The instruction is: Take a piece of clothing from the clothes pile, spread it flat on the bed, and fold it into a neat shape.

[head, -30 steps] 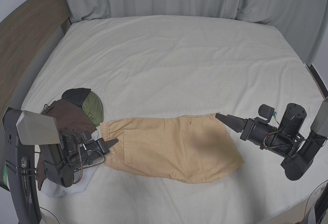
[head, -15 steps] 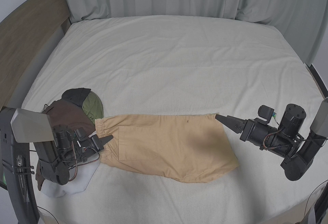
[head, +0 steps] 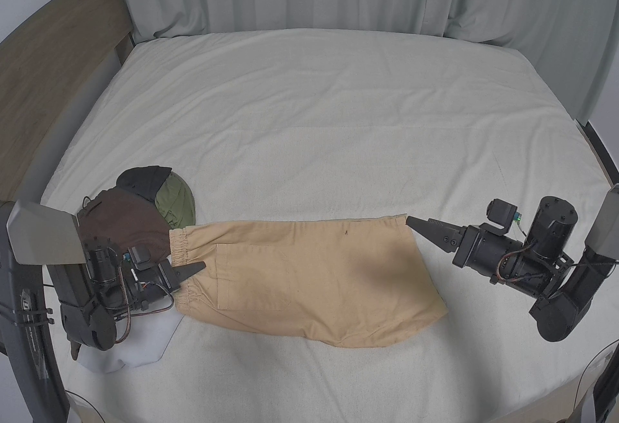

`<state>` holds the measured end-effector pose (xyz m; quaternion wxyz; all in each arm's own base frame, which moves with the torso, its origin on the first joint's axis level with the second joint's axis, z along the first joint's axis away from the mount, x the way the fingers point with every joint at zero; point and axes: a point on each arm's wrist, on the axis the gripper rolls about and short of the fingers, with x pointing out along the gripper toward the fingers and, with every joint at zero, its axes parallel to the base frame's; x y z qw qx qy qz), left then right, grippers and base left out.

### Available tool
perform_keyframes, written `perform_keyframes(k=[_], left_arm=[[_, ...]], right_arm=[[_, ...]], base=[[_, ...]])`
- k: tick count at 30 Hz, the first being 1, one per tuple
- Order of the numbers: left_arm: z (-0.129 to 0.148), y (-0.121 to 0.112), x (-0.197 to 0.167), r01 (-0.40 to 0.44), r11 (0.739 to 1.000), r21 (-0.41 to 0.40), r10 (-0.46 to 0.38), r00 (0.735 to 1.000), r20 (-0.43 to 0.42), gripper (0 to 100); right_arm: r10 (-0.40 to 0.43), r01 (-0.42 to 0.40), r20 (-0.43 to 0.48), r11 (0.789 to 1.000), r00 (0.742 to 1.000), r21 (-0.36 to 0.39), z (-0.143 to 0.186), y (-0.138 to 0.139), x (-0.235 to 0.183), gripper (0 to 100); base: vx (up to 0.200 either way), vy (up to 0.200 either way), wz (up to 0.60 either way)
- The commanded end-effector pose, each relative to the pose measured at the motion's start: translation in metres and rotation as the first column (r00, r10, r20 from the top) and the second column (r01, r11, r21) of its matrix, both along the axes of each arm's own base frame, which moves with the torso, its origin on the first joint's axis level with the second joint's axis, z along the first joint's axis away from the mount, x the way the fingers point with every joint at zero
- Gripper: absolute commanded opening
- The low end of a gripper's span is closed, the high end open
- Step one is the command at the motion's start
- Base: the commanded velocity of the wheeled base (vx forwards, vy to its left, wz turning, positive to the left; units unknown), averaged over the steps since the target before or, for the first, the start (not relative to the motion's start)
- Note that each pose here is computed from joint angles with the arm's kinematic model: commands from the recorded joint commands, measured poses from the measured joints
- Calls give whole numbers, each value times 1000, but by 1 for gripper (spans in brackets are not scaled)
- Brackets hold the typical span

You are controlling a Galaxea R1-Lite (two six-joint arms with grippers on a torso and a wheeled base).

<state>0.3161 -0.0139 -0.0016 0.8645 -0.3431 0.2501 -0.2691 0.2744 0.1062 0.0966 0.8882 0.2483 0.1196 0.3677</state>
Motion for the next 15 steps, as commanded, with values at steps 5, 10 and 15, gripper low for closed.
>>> perform_keyframes(k=[5,10,15], left_arm=[[5,1,-1,-3,1000,-4,3,1000,12,0],[7,-2,-1,8,1000,-5,-7,1000,15,0],[13,-8,-1,16,1000,-11,-16,999,30,0]], right_arm=[[1,-1,-1,1000,1000,0,0,0,0,100],[1,-1,-1,1000,1000,0,0,0,0,100],[0,0,-1,1000,1000,0,0,0,0,100]], base=[[0,0,0],[0,0,0],[0,0,0]])
